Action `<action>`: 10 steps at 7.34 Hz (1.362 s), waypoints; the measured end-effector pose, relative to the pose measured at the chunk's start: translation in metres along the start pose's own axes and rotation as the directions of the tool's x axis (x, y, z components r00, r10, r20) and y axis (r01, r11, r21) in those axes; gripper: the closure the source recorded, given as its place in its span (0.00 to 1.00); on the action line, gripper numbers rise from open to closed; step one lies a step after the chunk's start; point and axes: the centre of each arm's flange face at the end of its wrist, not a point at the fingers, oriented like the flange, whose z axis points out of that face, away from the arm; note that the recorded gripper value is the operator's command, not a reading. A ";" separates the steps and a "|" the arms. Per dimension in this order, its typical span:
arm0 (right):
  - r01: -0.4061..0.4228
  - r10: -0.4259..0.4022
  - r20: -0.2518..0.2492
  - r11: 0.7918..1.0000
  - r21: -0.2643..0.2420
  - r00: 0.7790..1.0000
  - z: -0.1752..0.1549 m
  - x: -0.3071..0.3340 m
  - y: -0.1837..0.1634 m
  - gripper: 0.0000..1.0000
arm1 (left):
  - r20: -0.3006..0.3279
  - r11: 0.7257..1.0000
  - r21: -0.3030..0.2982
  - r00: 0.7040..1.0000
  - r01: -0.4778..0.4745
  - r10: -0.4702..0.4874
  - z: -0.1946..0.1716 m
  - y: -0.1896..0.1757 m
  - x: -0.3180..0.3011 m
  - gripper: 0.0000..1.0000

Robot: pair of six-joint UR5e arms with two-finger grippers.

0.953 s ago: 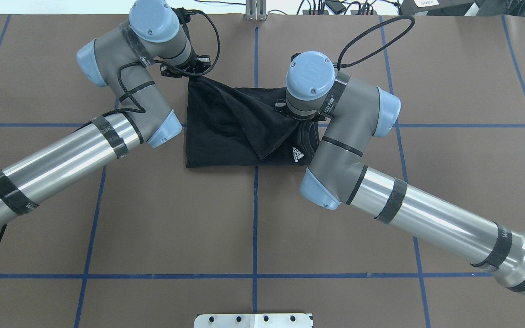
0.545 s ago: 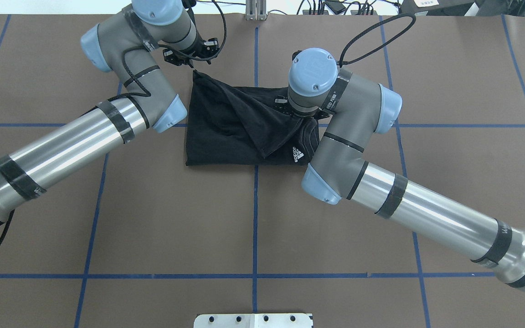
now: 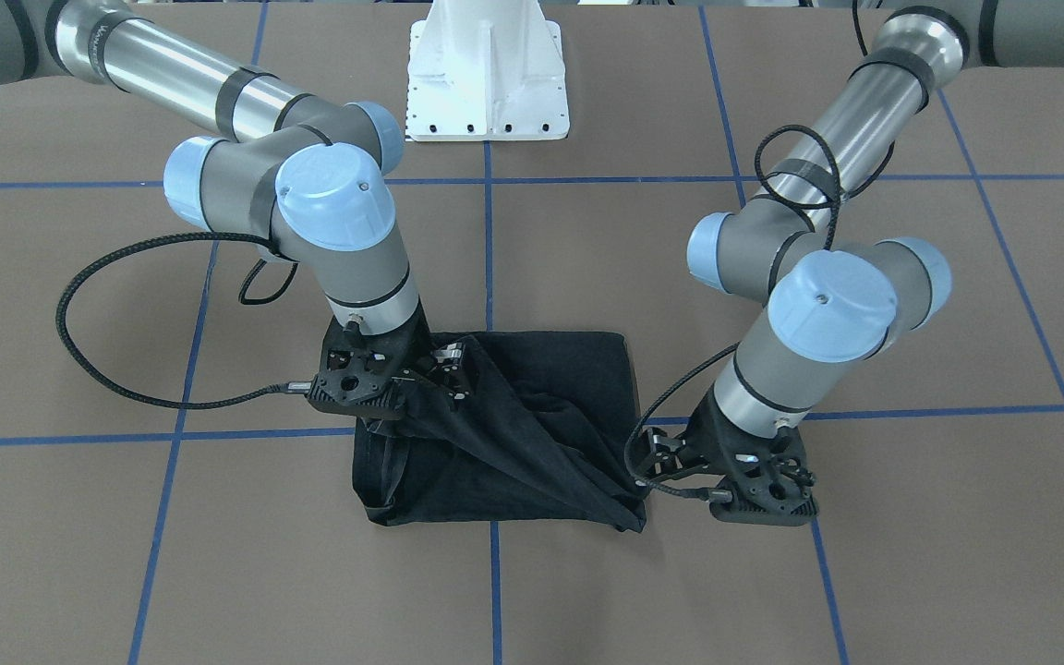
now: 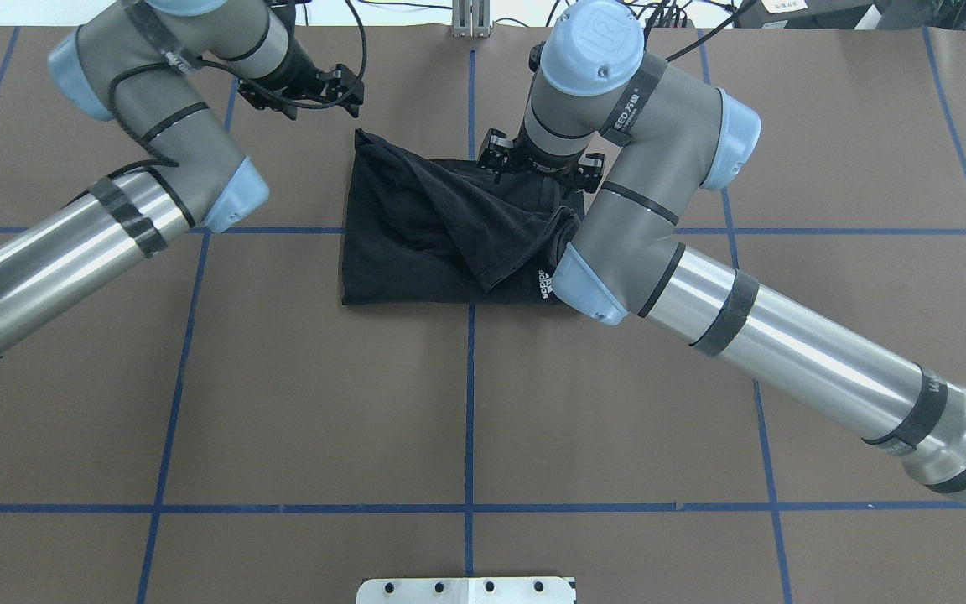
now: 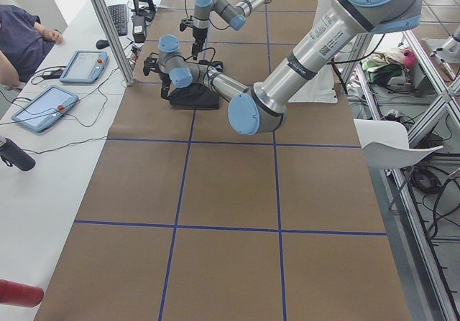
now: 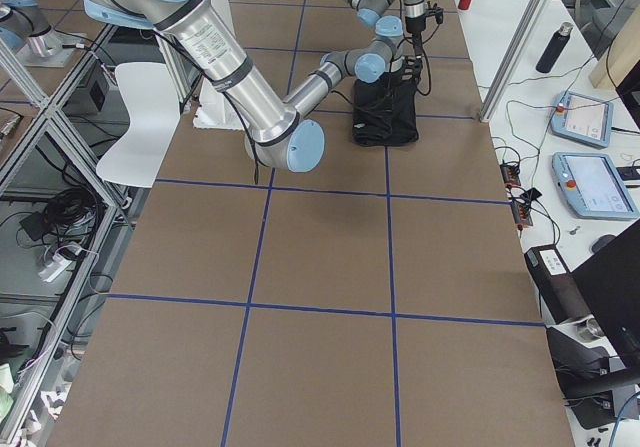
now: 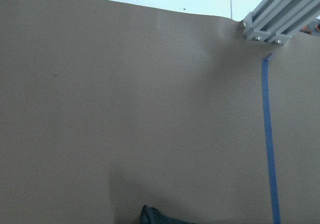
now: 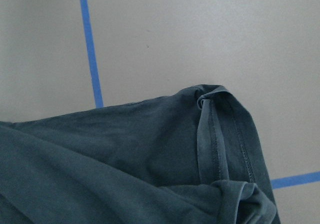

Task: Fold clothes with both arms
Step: 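Release the shirt and raise the left gripper while the right gripper presses the fold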

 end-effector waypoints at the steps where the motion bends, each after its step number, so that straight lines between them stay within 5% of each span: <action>1: 0.034 -0.034 -0.036 0.999 0.016 0.999 0.006 -0.016 0.035 0.00 | -0.001 0.999 -0.009 0.999 -0.038 0.038 -0.002 0.012 -0.024 0.00; 3: 0.132 -0.120 -0.150 0.989 0.072 0.981 0.032 -0.040 0.118 0.04 | -0.001 0.998 -0.013 0.998 -0.059 0.059 -0.006 0.024 -0.045 0.00; 4: 0.171 -0.150 -0.194 0.981 0.095 0.969 0.043 -0.044 0.143 0.21 | -0.001 0.998 -0.014 0.998 -0.061 0.061 -0.007 0.027 -0.048 0.00; 6: 0.251 -0.210 -0.250 0.957 0.146 0.945 0.053 -0.049 0.161 0.49 | -0.002 0.998 -0.013 0.998 -0.062 0.061 -0.010 0.035 -0.055 0.00; 9: 0.320 -0.266 -0.282 0.933 0.164 0.922 0.058 -0.050 0.163 0.51 | -0.003 0.998 -0.013 0.998 -0.062 0.062 -0.011 0.039 -0.059 0.00; 10: 0.322 -0.269 -0.282 0.932 0.165 0.921 0.058 -0.050 0.163 0.62 | -0.003 0.998 -0.012 0.998 -0.062 0.062 -0.012 0.039 -0.059 0.00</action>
